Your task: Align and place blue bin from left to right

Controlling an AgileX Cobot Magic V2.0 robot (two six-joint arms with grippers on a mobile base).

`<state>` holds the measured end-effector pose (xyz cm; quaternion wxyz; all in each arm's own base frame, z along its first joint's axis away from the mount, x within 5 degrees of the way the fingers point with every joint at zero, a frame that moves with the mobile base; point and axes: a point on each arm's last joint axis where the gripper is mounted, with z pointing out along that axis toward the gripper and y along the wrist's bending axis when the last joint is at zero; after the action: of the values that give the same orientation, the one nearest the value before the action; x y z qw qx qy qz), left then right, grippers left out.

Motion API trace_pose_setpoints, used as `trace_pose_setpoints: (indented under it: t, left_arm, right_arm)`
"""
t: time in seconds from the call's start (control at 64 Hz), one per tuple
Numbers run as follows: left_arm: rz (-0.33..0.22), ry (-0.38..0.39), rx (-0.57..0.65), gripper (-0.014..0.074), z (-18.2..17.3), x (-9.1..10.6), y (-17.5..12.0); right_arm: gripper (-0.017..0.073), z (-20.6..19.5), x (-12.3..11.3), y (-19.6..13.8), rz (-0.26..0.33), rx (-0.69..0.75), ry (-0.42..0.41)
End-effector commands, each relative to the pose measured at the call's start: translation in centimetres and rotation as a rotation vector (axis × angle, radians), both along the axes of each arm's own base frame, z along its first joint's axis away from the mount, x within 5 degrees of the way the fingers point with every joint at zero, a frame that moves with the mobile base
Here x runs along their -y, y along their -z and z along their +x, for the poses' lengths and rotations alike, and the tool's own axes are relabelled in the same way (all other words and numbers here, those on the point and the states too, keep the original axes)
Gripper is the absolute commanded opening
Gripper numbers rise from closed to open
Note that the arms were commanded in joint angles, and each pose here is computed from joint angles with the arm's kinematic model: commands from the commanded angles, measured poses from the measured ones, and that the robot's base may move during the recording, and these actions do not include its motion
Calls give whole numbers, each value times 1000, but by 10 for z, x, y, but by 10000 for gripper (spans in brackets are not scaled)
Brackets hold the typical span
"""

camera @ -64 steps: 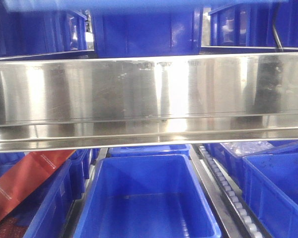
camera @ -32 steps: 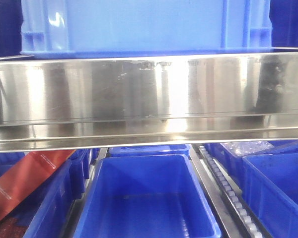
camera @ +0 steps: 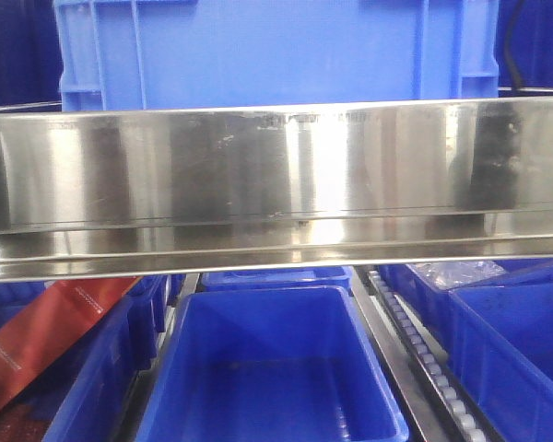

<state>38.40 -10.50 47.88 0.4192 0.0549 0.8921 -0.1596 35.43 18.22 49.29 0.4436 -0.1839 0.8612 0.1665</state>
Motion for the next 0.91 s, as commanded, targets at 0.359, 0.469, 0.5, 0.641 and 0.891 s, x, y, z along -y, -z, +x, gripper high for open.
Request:
trace_pose_setpoints:
  t: [0.359,0.469,0.5,0.641,0.891]
  left_arm:
    - [103,-54,174,-111,-68,-27,-56]
    - [159,-68,88,-111,-67,-30,-33]
    - [166,-66,63,-111,-68,-30,-26]
    - [145,-72,143,-111,-76,-32,-7]
    - [84,-91,365,-111,-129,-45,31]
  right_arm:
    - [-154,-30,25,-36,-33,133,63]
    - [-154,-22,22,-22,-63,86,64]
    - [-154,-20,21,-15,-74,64,63]
    - [-154,-10,15,6,-97,35,55]
    - [-154,-18,17,32,-101,130,23]
